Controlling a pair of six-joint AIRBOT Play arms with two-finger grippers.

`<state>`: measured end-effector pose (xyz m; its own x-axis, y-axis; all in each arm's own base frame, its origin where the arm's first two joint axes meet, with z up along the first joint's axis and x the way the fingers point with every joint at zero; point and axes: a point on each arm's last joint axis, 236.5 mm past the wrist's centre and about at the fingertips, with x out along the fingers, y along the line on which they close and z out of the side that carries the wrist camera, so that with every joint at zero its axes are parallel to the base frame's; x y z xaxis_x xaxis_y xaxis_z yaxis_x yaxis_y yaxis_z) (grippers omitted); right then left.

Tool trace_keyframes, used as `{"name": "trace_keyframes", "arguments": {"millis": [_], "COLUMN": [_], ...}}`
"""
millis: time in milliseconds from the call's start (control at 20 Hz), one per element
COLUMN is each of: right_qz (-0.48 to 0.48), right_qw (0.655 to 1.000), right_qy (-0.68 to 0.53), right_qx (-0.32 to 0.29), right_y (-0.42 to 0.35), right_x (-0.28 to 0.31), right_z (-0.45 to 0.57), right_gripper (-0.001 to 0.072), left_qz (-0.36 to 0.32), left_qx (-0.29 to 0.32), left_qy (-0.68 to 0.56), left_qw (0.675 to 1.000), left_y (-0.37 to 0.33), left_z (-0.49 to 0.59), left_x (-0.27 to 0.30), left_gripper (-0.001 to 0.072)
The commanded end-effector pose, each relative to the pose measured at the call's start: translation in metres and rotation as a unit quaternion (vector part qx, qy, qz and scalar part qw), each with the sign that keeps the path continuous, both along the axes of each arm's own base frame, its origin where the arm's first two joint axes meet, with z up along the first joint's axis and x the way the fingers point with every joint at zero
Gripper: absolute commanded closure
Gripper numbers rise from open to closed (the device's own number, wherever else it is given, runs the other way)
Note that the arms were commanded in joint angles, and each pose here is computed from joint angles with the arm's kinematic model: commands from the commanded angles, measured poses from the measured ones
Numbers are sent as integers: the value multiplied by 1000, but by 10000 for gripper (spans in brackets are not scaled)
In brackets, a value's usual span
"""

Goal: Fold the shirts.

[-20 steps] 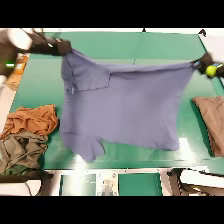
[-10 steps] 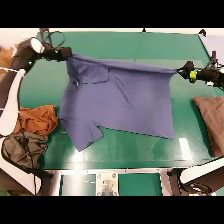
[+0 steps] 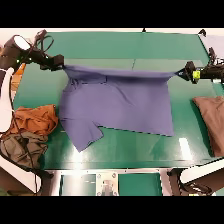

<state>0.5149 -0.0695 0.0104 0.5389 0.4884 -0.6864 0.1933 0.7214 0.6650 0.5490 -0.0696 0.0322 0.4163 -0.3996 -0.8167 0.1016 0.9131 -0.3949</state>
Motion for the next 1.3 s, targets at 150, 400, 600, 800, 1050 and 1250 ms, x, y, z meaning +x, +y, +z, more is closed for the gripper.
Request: {"name": "trace_keyframes", "arguments": {"millis": [150, 400, 600, 800, 1050, 1250], "right_qz": [20, 26, 21, 43, -14, -100], "right_qw": [990, 980, 977, 974, 969, 966], "right_qy": [138, 199, 211, 221, 244, 240], "right_qx": [-37, -6, 6, 17, -12, 4], "right_y": [7, 27, 32, 31, 27, 34], "right_x": [-89, -131, -134, -155, -238, -295], "right_z": [-55, -93, -92, -60, -48, -67], "right_gripper": [700, 698, 344, 407, 438, 438], "left_qz": [-45, -44, -41, -29, -2, 37], "left_qx": [-1, -6, -9, -12, 24, 21], "left_qy": [145, 199, 205, 278, 275, 275], "left_qw": [988, 979, 978, 960, 961, 960], "left_y": [-5, -6, -6, 5, 17, 11], "left_z": [-45, -81, -79, -58, -48, -82], "left_x": [-69, -96, -98, -135, -208, -299], "left_gripper": [677, 677, 594, 233, 238, 236]}}
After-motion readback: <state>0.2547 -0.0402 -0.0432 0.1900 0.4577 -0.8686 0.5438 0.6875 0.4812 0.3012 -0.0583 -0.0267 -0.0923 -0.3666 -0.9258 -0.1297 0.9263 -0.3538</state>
